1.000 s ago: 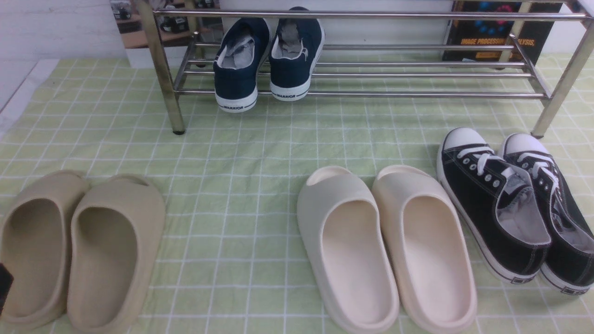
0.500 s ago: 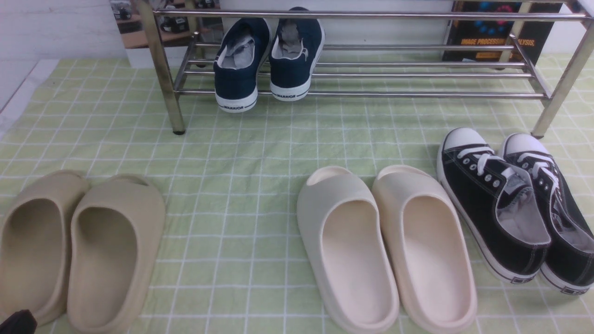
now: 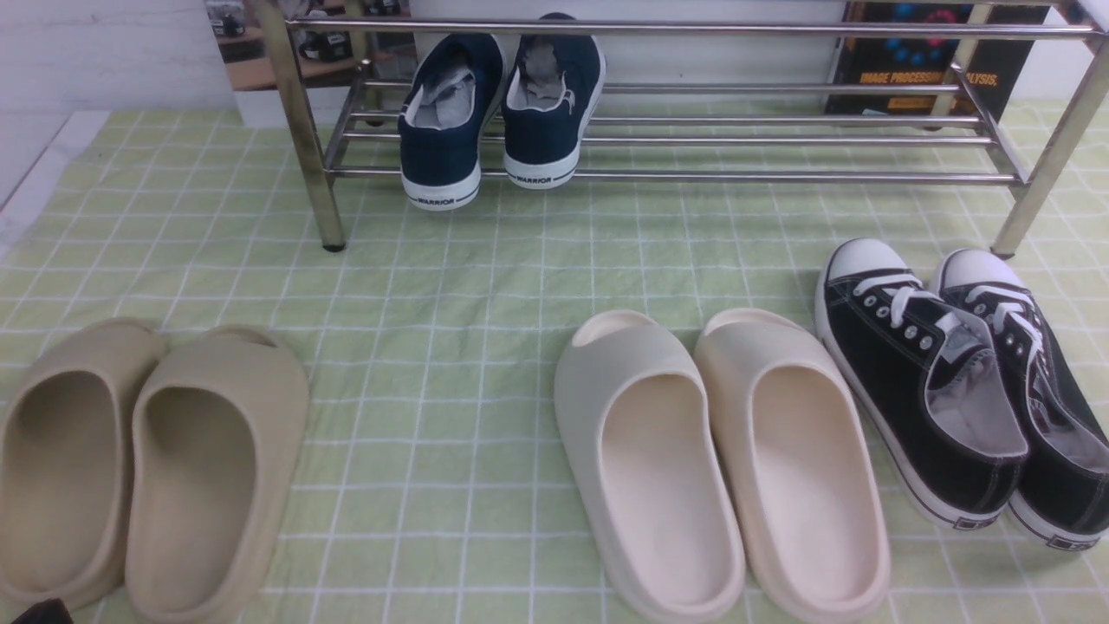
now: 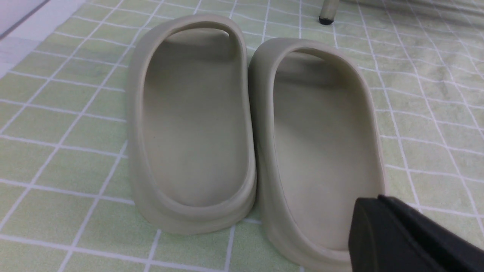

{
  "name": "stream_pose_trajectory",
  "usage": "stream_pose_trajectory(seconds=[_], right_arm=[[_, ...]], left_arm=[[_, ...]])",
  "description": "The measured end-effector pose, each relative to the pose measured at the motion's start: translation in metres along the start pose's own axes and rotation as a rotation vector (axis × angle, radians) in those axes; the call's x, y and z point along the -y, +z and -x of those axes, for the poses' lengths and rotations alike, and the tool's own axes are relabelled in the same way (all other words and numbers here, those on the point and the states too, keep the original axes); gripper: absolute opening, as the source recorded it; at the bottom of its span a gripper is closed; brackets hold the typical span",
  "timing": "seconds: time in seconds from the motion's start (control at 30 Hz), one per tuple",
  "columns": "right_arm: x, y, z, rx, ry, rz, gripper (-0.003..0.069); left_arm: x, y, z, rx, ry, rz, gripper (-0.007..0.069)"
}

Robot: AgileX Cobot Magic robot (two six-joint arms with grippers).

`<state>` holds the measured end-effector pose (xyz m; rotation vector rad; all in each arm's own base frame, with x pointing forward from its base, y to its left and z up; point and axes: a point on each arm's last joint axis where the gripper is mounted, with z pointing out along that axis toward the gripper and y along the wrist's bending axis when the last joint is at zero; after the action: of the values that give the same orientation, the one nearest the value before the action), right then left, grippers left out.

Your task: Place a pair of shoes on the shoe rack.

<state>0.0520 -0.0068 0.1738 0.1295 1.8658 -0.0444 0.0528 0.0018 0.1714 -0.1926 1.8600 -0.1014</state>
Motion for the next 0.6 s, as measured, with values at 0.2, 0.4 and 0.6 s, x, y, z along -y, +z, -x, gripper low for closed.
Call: stream_pose_trajectory(seconds=[0.2, 0.4, 0.6], right_arm=[[0.0, 0.0, 0.0, 0.0, 0.0, 0.0, 0.0239], [0.0, 0.0, 0.0, 0.0, 0.0, 0.0, 0.0239], [0.0, 0.0, 0.0, 0.0, 0.0, 0.0, 0.0239]], left_arm=[[0.0002, 0.0, -0.0001, -0.001, -0.005, -0.002, -0.0013], [0.0002, 0.0, -0.0001, -0.001, -0.006, -0.003, -0.0013], [0.0002, 0.0, -0.0001, -0.001, -0.007, -0.003, -0.0013]])
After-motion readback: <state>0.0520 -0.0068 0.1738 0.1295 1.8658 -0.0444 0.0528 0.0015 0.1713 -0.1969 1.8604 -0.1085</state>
